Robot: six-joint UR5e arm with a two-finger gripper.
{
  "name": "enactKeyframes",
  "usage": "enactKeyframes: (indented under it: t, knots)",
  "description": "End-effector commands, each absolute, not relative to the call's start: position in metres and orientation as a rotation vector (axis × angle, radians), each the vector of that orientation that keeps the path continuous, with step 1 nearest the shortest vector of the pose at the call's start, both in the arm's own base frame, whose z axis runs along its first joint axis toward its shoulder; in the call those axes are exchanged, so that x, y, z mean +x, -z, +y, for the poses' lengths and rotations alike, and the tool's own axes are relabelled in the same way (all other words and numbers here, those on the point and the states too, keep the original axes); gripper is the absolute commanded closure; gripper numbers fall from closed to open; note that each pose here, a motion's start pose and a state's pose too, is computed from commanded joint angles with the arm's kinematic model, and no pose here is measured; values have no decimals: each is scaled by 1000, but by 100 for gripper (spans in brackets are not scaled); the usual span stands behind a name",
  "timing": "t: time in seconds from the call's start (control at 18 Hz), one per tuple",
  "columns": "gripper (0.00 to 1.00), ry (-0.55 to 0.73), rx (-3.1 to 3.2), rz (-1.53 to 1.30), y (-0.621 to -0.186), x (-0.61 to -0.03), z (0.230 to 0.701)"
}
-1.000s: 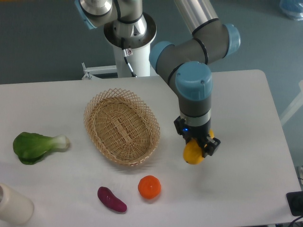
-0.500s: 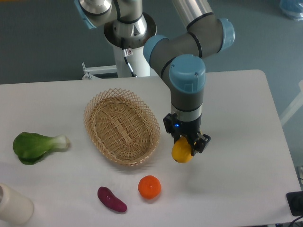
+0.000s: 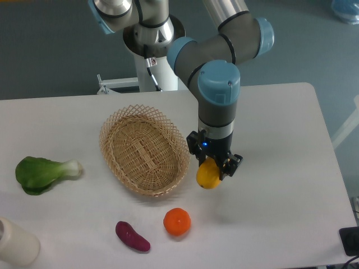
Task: Place the mango in the basket
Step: 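Carry the held yellow mango toward the wicker basket, then lower the mango into the basket and open the gripper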
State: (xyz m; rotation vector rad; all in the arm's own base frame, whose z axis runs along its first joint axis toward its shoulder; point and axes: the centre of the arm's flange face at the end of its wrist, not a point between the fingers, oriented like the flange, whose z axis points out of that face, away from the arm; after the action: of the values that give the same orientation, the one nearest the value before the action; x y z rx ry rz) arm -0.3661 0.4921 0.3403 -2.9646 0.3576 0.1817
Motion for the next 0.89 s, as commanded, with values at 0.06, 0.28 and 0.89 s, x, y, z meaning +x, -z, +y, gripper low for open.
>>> enactKeyframes:
  t: [0.06, 0.28, 0.89]
  knots:
    - [48, -170, -2964, 378, -338, -348, 502]
    - [46, -124, -2982, 445, -320, -290, 512]
    - [36, -51, -3025, 541, -283, -246, 510]
